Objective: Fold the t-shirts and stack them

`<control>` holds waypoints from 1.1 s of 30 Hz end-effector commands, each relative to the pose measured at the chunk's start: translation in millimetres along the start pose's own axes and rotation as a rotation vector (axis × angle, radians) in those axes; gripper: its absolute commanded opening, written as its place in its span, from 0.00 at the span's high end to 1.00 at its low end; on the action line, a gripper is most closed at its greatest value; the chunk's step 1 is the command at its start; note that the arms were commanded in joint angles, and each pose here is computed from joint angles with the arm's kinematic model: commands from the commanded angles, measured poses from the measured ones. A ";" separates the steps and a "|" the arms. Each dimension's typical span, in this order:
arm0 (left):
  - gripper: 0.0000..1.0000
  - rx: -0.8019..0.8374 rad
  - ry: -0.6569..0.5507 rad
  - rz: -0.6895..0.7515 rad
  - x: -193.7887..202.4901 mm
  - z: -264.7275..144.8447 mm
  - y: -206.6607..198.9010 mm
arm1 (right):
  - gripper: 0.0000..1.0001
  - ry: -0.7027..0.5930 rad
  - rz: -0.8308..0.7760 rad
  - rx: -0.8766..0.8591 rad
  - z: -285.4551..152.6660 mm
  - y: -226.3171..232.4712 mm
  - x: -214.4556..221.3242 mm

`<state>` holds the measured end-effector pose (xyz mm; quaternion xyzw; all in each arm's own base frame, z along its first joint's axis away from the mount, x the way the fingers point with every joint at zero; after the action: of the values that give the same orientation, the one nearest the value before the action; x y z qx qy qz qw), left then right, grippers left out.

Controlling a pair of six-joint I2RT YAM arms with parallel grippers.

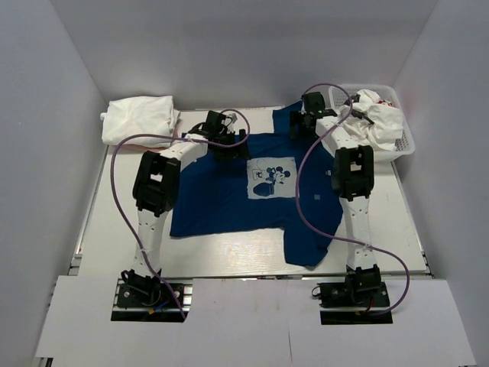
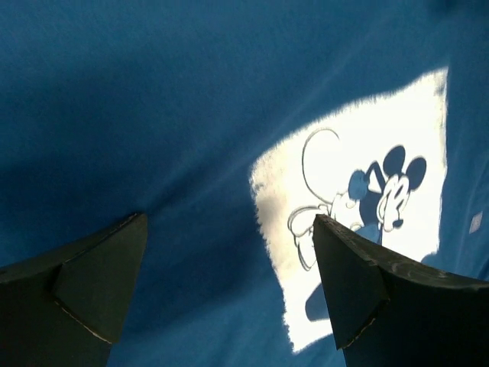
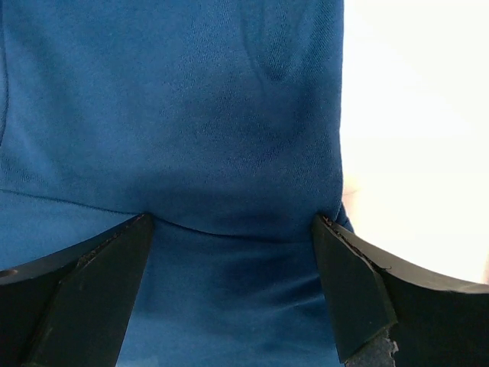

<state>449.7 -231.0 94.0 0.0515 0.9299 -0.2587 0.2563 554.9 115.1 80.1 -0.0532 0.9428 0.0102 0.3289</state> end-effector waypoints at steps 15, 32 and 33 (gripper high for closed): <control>0.00 -0.051 -0.210 0.054 -68.4 -114.6 -47.3 | 0.10 -0.241 -0.183 -0.071 -177.1 28.4 -63.2; 0.00 -0.667 -0.154 -0.655 208.0 -247.0 57.7 | 0.10 0.309 0.156 -0.148 -307.2 36.4 265.9; 0.00 -0.660 -0.149 -0.670 211.3 -246.3 57.5 | 0.10 0.327 0.161 -0.162 -315.3 36.4 273.6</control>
<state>177.9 -74.0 145.6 -0.2778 0.9333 -0.0416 0.2235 174.7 112.1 156.1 -0.0487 0.9729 0.0943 0.2053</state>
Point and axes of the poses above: each gripper's point midway between its finger pads, its own z axis out along the fingers, its own y axis along the line the jaws close on, x = y × z, the point moved 7 cm from there along -z, back along the fingers, and after that the axes turned 1 degree about -z, right-handed, at the moved point
